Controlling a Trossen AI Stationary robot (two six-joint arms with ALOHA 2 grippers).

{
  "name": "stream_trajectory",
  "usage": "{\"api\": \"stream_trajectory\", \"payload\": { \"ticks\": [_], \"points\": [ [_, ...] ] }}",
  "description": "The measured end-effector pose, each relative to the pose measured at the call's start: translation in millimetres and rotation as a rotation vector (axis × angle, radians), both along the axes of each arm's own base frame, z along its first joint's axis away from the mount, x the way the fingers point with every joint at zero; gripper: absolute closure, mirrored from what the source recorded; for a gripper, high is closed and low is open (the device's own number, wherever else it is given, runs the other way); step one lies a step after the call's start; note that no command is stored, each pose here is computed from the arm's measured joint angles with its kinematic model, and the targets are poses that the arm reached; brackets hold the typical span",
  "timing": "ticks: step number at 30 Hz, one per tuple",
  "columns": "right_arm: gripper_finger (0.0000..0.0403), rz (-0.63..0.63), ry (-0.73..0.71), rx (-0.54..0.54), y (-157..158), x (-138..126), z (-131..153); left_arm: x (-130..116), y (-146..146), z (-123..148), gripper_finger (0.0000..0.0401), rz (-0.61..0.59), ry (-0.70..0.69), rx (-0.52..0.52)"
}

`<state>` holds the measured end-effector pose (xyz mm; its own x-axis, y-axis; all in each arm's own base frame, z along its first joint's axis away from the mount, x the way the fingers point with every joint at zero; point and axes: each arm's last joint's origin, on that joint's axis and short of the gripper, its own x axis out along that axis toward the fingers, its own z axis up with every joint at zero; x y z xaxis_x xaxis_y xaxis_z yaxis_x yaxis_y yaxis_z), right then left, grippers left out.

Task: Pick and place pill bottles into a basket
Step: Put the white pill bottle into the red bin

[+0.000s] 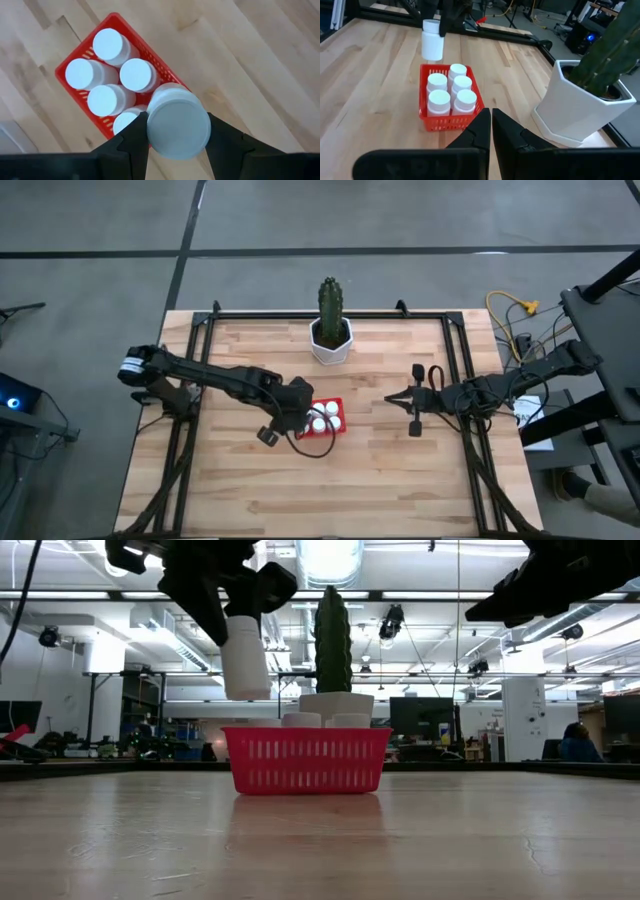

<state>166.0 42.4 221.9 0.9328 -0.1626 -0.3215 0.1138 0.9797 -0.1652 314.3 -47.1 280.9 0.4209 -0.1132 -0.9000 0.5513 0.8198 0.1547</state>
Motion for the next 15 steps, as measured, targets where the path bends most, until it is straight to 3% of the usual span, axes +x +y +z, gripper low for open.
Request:
{"api": "stream_trajectory", "payload": {
  "ticks": [15],
  "points": [
    [0.0394,0.0,0.002,0.001,0.0,-0.1,-0.2,3.3,5.7,-1.5,0.0259,0.001,-0.029,-0.018]
  ]
}}
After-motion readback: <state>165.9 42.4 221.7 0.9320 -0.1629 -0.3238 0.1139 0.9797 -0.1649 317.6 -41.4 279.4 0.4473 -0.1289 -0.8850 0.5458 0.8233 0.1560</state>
